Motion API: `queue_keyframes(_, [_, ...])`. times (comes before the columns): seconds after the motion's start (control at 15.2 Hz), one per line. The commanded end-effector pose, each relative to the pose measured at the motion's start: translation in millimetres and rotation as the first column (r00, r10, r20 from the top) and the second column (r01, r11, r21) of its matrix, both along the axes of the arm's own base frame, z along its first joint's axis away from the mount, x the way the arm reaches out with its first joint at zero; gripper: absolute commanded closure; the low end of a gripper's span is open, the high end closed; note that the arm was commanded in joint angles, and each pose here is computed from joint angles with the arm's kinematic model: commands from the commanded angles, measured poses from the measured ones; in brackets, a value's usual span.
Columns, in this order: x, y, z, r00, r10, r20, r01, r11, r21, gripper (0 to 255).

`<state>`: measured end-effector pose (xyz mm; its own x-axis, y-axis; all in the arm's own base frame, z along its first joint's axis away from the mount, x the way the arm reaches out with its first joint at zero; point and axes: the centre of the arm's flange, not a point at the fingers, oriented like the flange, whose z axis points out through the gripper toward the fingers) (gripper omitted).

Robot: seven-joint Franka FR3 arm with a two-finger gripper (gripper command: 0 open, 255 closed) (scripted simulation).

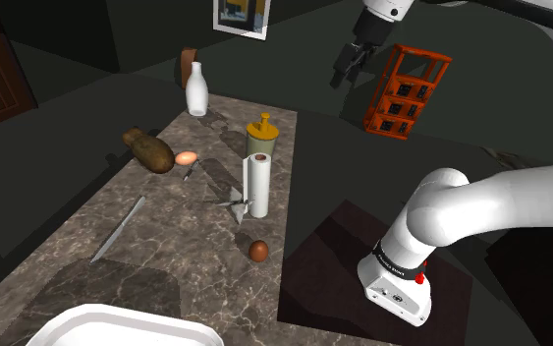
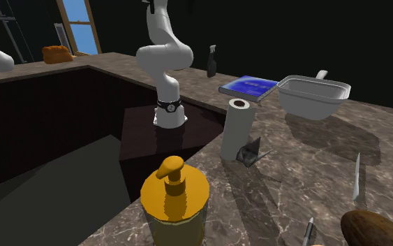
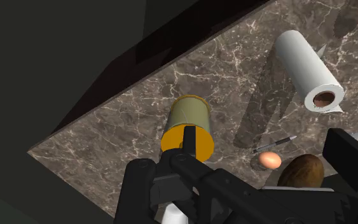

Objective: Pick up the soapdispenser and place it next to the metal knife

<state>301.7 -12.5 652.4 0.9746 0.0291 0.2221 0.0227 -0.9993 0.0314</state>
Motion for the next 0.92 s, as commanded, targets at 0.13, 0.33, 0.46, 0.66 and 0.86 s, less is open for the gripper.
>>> queue_keyframes(0.13, [19.2, -6.8, -16.6, 1.0, -0.003, 0.005, 0.003, 1.0, 0.01, 0])
queue_keyframes(0.33, [48.1, -16.8, -41.5, 1.0, -0.008, 0.011, 0.008, 1.0, 0.024, 0])
queue_keyframes(0.46, [67.4, -23.4, -58.1, 1.0, -0.012, 0.016, 0.011, 0.999, 0.034, 0])
queue_keyframes(0.66, [96.5, -33.1, -82.9, 1.0, -0.017, 0.022, 0.016, 0.999, 0.048, 0])
queue_keyframes(0.86, [125.7, -42.6, -107.7, 0.999, -0.022, 0.029, 0.02, 0.998, 0.062, 0])
